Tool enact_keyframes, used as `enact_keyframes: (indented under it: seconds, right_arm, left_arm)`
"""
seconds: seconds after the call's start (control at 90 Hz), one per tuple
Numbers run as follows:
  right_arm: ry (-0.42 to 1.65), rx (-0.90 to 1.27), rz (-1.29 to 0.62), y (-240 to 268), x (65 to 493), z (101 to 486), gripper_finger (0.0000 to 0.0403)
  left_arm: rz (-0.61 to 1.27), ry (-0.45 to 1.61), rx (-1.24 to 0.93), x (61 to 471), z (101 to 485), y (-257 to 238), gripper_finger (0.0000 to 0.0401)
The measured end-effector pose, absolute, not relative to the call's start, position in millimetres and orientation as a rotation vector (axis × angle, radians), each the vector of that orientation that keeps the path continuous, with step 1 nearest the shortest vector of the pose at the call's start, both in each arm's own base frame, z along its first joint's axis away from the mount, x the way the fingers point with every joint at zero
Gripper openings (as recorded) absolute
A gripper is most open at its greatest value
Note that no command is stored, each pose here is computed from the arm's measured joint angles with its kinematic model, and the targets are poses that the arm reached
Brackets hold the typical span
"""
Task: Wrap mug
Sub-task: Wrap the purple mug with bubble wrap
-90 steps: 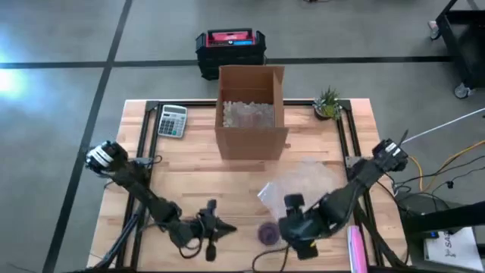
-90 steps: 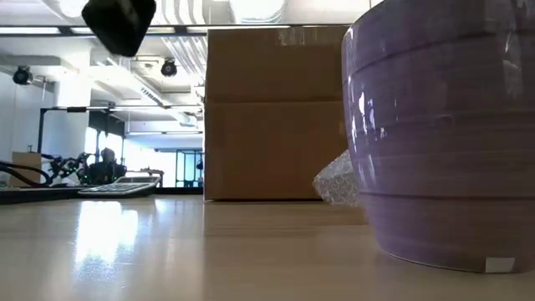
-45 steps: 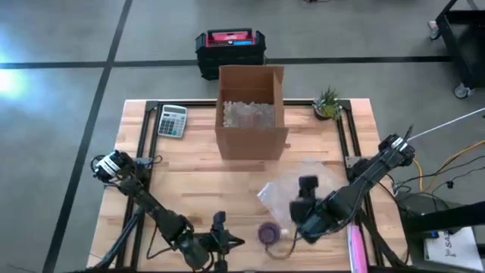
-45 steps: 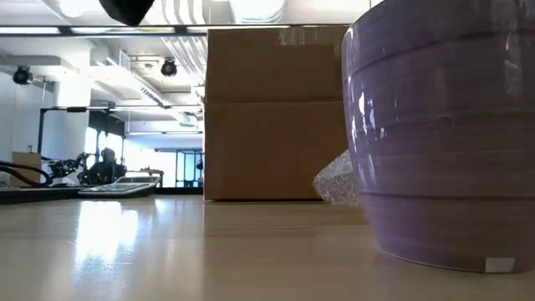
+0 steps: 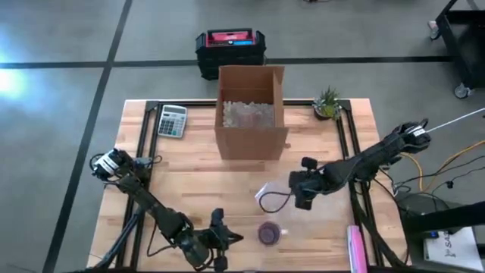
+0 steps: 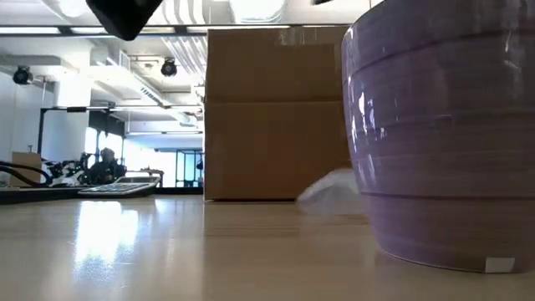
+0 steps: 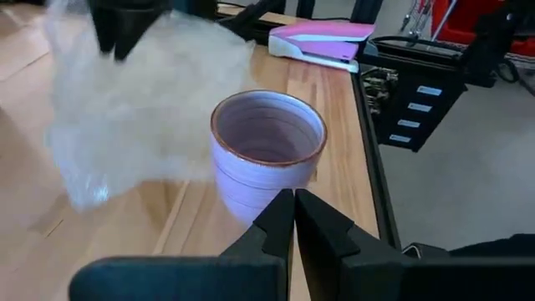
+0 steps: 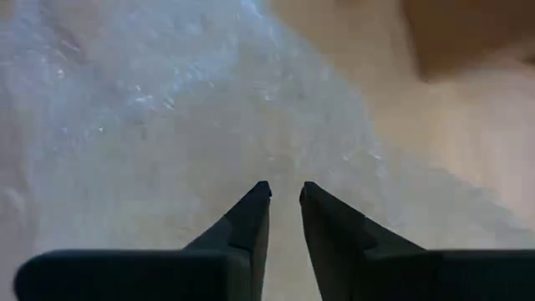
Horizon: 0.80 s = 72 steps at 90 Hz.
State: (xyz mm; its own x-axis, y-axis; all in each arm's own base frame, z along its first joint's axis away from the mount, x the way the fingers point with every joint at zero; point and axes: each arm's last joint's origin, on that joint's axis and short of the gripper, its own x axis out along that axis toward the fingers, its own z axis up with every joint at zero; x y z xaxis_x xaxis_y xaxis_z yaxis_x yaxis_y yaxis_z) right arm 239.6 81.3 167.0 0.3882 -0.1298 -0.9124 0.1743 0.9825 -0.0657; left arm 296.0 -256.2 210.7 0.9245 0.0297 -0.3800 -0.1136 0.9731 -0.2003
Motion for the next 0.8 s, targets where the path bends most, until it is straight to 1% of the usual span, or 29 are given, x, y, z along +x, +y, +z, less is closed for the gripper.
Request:
enact_keyframes:
  seconds: [0.111, 0.167, 0.244, 0.322, 0.367, 0.422, 0.489, 0.567, 0.678, 0.744, 0.8]
  right_arm:
    - [1.015, 0.028, -0.100, 84, 263, 156, 0.0024]
    - [0.915, 0.012, -0.058, 85, 280, 158, 0.0017]
    - [0.767, -0.033, 0.006, 88, 305, 174, 0.0009]
    - [0.723, -0.098, 0.057, 90, 324, 199, 0.0007]
    - [0.748, -0.141, 0.068, 91, 331, 217, 0.0008]
    - [0.827, -0.182, 0.070, 90, 332, 241, 0.0009]
    - [0.958, -0.198, 0.053, 88, 325, 266, 0.0008]
    - [1.081, -0.160, 0.017, 91, 308, 288, 0.0007]
    - [1.237, -0.051, -0.092, 97, 273, 298, 0.0008]
    - [1.319, 0.028, -0.270, 96, 247, 293, 0.0008]
    - [1.341, 0.047, -0.419, 97, 226, 285, 0.0010]
  left_arm:
    - [0.081, 0.385, -0.187, 300, 211, -252, 0.0000]
    - [0.094, 0.384, -0.179, 303, 210, -248, 0.0000]
    - [0.120, 0.384, -0.178, 310, 210, -239, 0.0000]
    - [0.138, 0.389, -0.181, 315, 212, -230, 0.0000]
    - [0.140, 0.402, -0.184, 318, 213, -224, 0.0000]
    - [0.133, 0.415, -0.197, 322, 215, -217, 0.0000]
    - [0.132, 0.438, -0.200, 325, 216, -208, 0.0000]
    - [0.139, 0.447, -0.206, 327, 221, -199, 0.0000]
    - [0.168, 0.458, -0.204, 328, 230, -184, 0.0000]
    - [0.171, 0.476, -0.205, 328, 233, -177, 0.0000]
    - [0.166, 0.500, -0.201, 328, 235, -171, 0.0000]
